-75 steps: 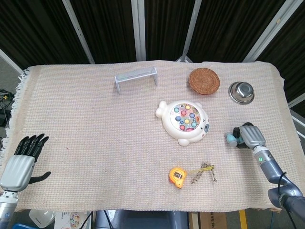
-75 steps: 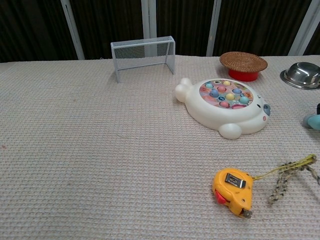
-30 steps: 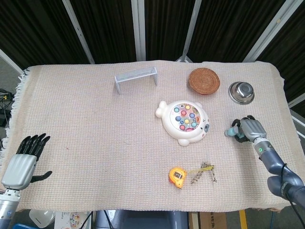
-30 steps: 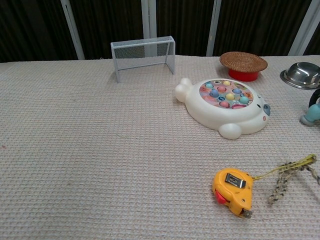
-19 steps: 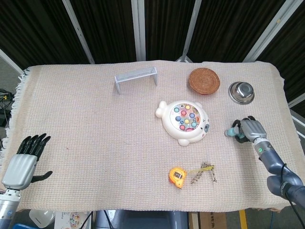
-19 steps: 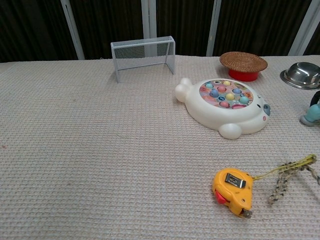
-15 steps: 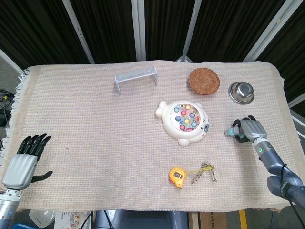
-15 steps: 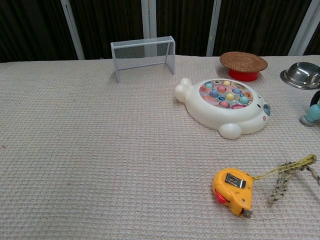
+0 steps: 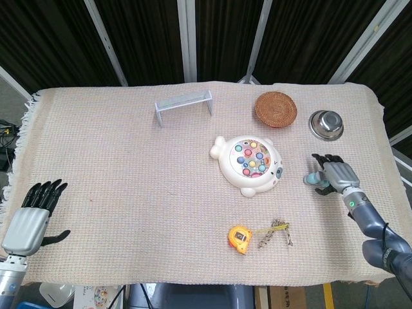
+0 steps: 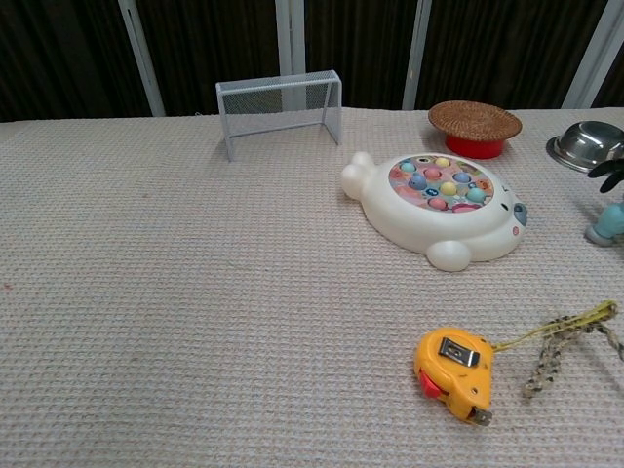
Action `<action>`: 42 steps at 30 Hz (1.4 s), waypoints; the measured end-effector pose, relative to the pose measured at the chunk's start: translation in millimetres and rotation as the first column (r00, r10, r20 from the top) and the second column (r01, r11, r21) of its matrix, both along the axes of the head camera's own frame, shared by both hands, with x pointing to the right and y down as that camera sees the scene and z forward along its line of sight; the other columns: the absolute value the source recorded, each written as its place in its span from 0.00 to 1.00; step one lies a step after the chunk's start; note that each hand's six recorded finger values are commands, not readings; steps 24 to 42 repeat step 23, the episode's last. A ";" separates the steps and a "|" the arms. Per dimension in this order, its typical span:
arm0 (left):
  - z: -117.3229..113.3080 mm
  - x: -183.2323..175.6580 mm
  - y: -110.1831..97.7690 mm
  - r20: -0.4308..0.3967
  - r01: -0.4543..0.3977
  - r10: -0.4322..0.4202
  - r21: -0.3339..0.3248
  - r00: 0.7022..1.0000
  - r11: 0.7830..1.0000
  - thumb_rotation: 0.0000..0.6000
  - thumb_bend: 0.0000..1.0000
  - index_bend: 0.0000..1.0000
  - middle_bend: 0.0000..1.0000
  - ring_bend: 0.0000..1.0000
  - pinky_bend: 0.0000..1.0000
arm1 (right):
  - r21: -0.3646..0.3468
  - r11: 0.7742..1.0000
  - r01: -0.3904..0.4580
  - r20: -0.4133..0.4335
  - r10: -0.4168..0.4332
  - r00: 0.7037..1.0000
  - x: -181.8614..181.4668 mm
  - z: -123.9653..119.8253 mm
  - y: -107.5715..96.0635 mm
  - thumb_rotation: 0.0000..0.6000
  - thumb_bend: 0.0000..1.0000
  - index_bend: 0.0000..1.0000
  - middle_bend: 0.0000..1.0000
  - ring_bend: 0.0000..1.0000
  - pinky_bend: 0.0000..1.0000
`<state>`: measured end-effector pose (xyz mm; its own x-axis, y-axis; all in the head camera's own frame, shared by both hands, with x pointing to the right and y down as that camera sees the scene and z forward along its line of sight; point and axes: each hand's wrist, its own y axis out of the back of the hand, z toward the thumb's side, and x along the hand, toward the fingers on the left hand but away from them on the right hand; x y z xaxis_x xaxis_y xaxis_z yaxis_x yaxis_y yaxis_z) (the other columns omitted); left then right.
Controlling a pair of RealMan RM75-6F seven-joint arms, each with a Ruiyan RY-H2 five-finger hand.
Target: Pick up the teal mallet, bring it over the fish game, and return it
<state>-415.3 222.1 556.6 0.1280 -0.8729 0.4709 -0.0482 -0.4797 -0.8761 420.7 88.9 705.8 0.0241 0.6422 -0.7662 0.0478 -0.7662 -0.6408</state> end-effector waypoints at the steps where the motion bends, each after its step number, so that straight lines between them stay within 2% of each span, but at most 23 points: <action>1: 0.1 0.0 -0.1 0.000 -0.001 0.001 0.000 1.000 1.000 1.00 0.00 0.00 0.00 0.00 0.00 | 0.005 1.000 -0.001 0.004 0.001 1.000 -0.3 -2.5 0.2 1.00 0.28 0.00 0.14 0.00 0.00; 7: 0.2 -0.8 -1.5 -0.008 0.003 -0.003 0.006 1.000 1.000 1.00 0.00 0.00 0.00 0.00 0.00 | 0.045 0.999 -0.022 0.045 0.020 0.999 -1.8 -20.7 4.4 1.00 0.27 0.00 0.14 0.00 0.00; 10: 1.3 -4.0 -2.3 -0.011 0.013 -0.012 0.012 1.000 1.000 1.00 0.00 0.00 0.00 0.00 0.00 | 0.099 0.994 -0.054 0.088 0.045 0.995 -1.5 -36.2 9.5 1.00 0.27 0.00 0.14 0.00 0.00; 13: 2.7 -6.8 -1.9 -0.014 0.021 -0.021 0.012 1.000 1.000 1.00 0.00 0.00 0.00 0.00 0.00 | 0.182 0.979 -0.088 0.127 0.065 0.990 2.2 -56.8 17.0 1.00 0.27 0.01 0.14 0.00 0.00; 16: 2.6 -10.3 -0.8 -0.019 0.031 -0.030 0.021 0.999 0.999 1.00 0.00 0.00 0.00 0.00 0.00 | 0.279 0.954 -0.115 0.150 0.075 0.986 8.8 -79.8 28.7 1.00 0.28 0.02 0.14 0.00 0.00; 19: 1.6 -12.5 0.7 -0.025 0.035 -0.034 0.033 0.999 0.999 1.00 0.00 0.00 0.00 0.00 0.00 | 0.372 0.918 -0.136 0.163 0.079 0.983 16.1 -102.0 46.1 1.00 0.28 0.02 0.14 0.00 0.00; 23: 1.9 -15.2 5.6 -0.033 0.034 -0.033 0.035 0.999 0.999 1.00 0.00 0.00 0.00 0.00 0.00 | 0.462 0.875 -0.146 0.155 0.083 0.984 24.4 -123.4 81.6 1.00 0.27 0.02 0.14 0.00 0.00; 42: 1.9 -15.2 5.6 -0.033 0.034 -0.033 0.035 0.999 0.999 1.00 0.00 0.00 0.00 0.00 0.00 | 0.462 0.875 -0.146 0.155 0.083 0.984 24.4 -123.4 81.6 1.00 0.27 0.02 0.14 0.00 0.00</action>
